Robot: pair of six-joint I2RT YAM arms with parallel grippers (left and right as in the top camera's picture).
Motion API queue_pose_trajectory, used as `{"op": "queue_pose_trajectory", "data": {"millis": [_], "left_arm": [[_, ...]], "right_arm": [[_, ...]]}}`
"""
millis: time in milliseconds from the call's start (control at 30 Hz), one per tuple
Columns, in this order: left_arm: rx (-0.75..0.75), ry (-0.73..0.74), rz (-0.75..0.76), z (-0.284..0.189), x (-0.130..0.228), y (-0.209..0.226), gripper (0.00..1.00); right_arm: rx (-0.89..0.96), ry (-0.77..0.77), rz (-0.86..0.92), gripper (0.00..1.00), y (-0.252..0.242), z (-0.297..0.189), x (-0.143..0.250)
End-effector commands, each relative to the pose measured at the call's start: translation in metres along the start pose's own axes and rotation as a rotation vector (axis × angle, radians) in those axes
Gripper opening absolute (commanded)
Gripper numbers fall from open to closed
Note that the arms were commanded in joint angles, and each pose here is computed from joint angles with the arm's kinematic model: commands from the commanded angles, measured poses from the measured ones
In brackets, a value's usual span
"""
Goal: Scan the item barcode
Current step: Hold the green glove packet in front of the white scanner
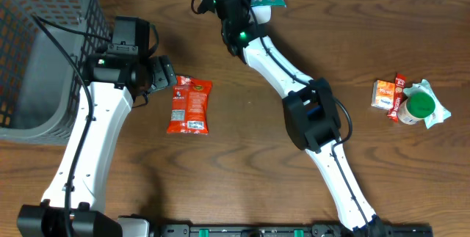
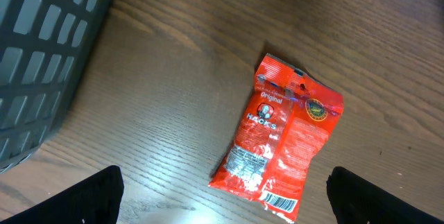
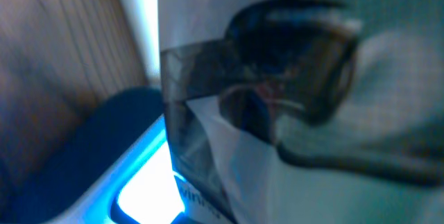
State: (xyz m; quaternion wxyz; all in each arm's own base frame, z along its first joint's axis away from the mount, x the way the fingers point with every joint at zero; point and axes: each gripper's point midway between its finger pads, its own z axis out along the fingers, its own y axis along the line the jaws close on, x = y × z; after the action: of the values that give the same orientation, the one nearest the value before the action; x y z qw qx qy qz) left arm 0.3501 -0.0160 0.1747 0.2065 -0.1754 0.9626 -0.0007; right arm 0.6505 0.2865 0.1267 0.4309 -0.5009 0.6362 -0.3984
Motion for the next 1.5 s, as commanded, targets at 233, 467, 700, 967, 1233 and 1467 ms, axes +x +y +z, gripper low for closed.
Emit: {"op": "queue_pose_trajectory", "data": {"millis": [233, 467, 700, 967, 1233, 1467], "left_arm": [[-0.016, 0.001, -0.016, 0.001, 0.001, 0.005, 0.94], [-0.016, 0.001, -0.016, 0.001, 0.001, 0.005, 0.94], [-0.016, 0.001, -0.016, 0.001, 0.001, 0.005, 0.94], [-0.016, 0.001, -0.016, 0.001, 0.001, 0.005, 0.94], [-0.016, 0.001, -0.016, 0.001, 0.001, 0.005, 0.94], [-0.016, 0.001, -0.016, 0.001, 0.001, 0.005, 0.94]], "right_arm": [[0.108, -0.102, 0.053, 0.01, -0.034, -0.008, -0.026], [0.022, -0.228, 0.203, 0.01, -0.021, -0.011, -0.048], [-0.016, -0.227, 0.185, 0.01, -0.010, -0.013, -0.051], [-0.070, -0.200, 0.213, 0.01, 0.004, -0.012, -0.045], [-0.061, -0.193, 0.282, 0.01, -0.006, -0.010, -0.039], [-0.010, -0.231, 0.483, 0.01, -0.079, -0.039, -0.041]]}}
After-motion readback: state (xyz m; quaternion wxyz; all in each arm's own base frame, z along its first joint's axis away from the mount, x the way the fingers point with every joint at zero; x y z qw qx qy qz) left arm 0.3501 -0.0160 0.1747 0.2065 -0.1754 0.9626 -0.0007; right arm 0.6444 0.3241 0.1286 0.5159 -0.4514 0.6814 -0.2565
